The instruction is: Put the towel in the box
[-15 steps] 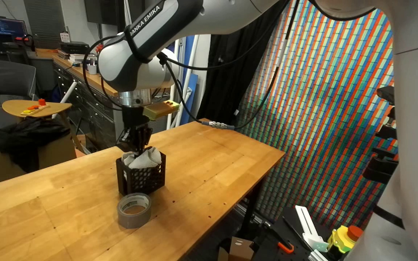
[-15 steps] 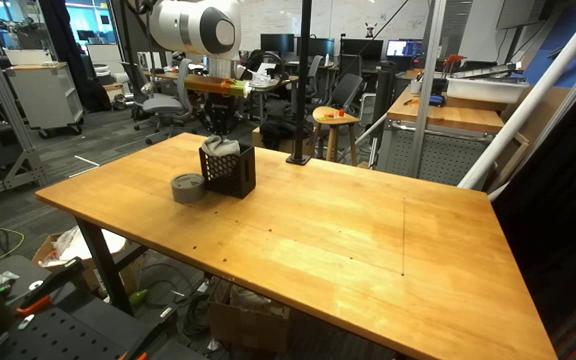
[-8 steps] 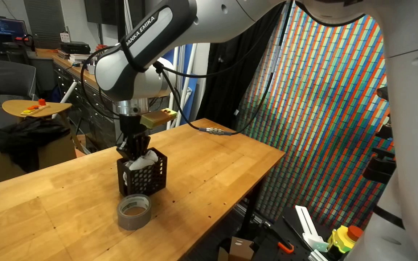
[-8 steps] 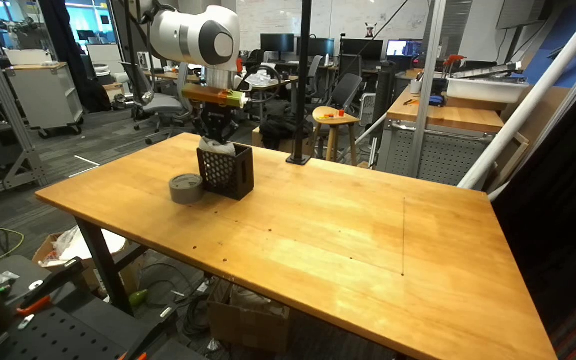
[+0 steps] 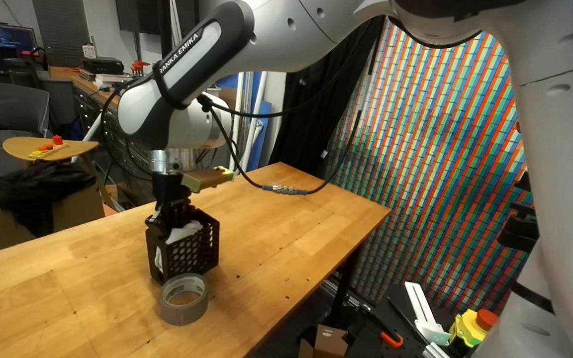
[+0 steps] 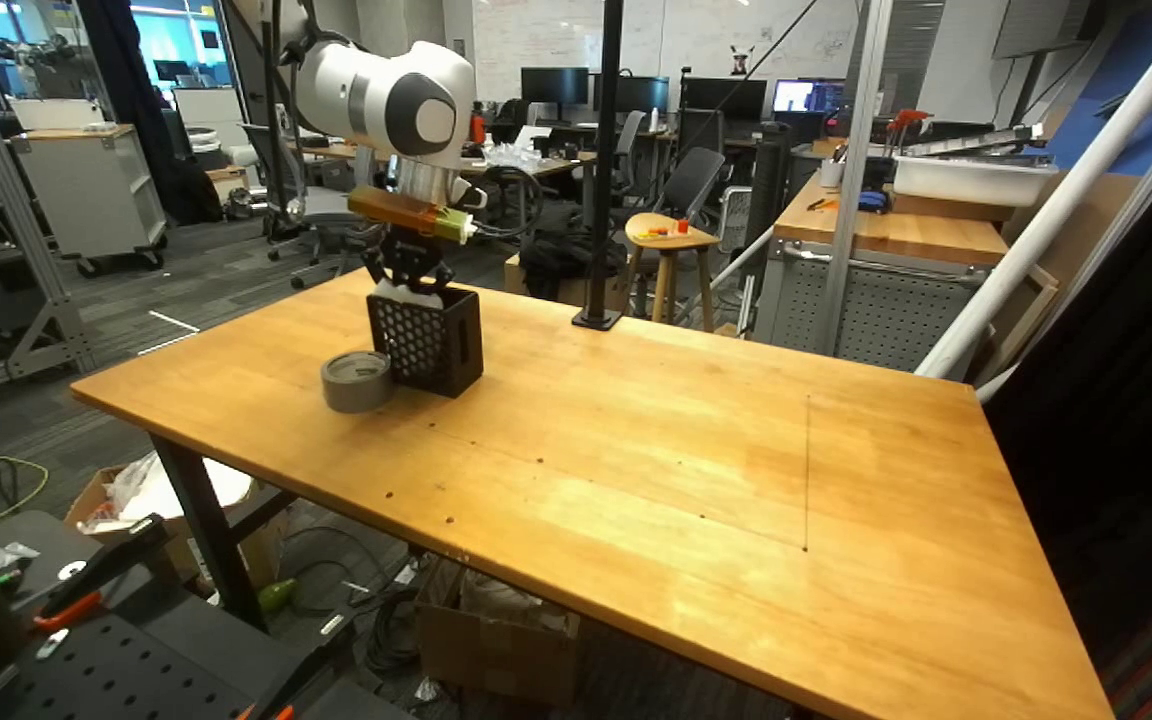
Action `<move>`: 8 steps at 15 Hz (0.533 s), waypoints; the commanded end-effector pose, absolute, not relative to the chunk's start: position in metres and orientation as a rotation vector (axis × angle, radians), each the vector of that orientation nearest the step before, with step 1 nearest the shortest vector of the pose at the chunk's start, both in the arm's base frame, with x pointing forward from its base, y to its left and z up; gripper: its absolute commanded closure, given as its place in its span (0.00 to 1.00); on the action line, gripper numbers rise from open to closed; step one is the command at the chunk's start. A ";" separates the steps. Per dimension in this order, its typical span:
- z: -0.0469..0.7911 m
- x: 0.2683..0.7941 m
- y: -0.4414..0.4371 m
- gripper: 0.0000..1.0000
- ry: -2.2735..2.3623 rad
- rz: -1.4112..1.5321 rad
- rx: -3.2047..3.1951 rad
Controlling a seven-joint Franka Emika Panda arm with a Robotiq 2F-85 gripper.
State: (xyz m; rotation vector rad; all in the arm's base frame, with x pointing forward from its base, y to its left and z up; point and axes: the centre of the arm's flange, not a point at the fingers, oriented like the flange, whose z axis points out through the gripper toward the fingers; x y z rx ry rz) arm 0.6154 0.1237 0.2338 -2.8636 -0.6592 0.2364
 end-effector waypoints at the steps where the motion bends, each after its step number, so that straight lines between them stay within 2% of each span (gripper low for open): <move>1: 0.229 0.620 0.132 0.97 -0.671 0.241 -2.807; 8: 0.281 0.610 0.094 0.95 -0.590 0.198 -2.951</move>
